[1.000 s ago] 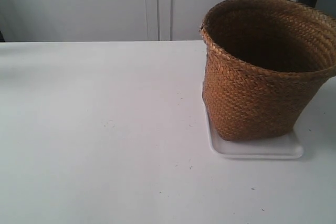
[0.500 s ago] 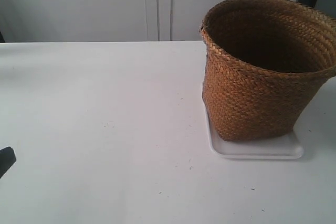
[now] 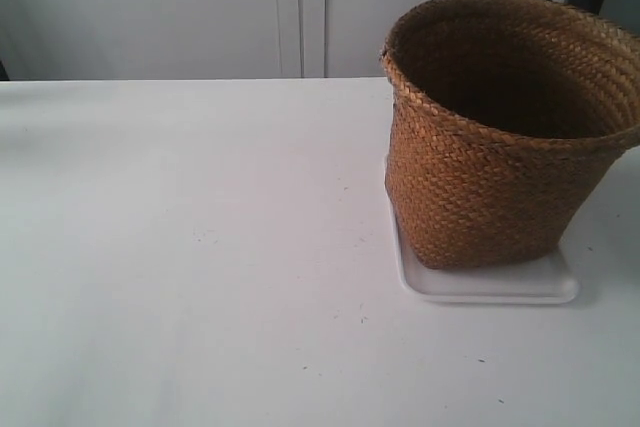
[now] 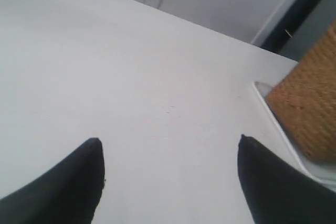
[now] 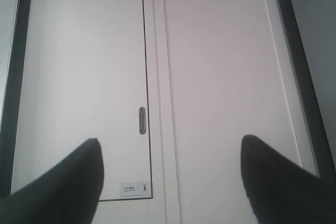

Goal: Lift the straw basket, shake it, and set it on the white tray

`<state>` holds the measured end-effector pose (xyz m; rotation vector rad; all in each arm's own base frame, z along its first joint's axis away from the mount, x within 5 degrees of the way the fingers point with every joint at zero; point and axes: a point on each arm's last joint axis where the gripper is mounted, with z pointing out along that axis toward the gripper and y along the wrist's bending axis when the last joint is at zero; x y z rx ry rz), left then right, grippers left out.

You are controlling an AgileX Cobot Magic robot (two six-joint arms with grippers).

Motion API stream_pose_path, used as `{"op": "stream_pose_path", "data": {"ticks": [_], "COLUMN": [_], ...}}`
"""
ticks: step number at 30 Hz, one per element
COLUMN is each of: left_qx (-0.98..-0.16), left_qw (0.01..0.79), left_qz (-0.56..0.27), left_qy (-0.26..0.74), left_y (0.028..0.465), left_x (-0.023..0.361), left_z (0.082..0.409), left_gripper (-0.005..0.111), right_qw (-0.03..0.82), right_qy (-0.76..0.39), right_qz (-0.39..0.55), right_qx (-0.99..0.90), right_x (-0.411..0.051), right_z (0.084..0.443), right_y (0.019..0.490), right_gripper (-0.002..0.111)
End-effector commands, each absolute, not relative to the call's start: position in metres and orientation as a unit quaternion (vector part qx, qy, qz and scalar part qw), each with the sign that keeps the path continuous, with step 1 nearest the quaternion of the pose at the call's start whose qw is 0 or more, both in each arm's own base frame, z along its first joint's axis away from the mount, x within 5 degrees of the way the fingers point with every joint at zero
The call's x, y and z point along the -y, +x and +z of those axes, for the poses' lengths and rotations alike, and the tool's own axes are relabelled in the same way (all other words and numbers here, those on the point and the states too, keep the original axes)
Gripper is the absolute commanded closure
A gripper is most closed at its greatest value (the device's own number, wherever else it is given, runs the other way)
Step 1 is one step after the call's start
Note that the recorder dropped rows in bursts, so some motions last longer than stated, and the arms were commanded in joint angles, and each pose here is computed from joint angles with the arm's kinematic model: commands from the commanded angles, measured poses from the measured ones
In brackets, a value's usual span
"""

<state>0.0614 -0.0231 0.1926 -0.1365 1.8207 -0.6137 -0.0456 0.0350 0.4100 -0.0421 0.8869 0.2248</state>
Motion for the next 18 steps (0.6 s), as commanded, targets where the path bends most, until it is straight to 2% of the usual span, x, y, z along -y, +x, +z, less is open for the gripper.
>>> {"op": "stream_pose_path", "data": {"ticks": [1,6,10,12,18], "left_qx": [-0.765,-0.769,-0.802,-0.823,-0.834], "left_qw": [0.603,0.631,0.586,0.552,0.539], "left_qz": [-0.212,-0.107,-0.038,-0.03,-0.05], "left_qy": [-0.076,0.012,0.107,0.129,0.105], "left_y": [0.054,0.055,0.052,0.049,0.048], "left_x": [0.014,0.011,0.012,0.012,0.012], "left_z": [0.182,0.182,0.17,0.163,0.161], "left_gripper": [0.033,0.033,0.033,0.033,0.033], "right_qw": [0.897,0.897,0.897,0.897,0.897], "right_qy": [-0.022,-0.024,-0.023,-0.023,-0.023], "right_qz": [0.11,0.111,0.111,0.111,0.11], "right_qx": [-0.428,-0.428,-0.428,-0.428,-0.428], "right_x": [-0.035,-0.036,-0.035,-0.035,-0.035], "right_z": [0.41,0.41,0.41,0.41,0.41], "right_y": [-0.046,-0.046,-0.046,-0.046,-0.046], "right_gripper": [0.04,0.04,0.04,0.04,0.04]}}
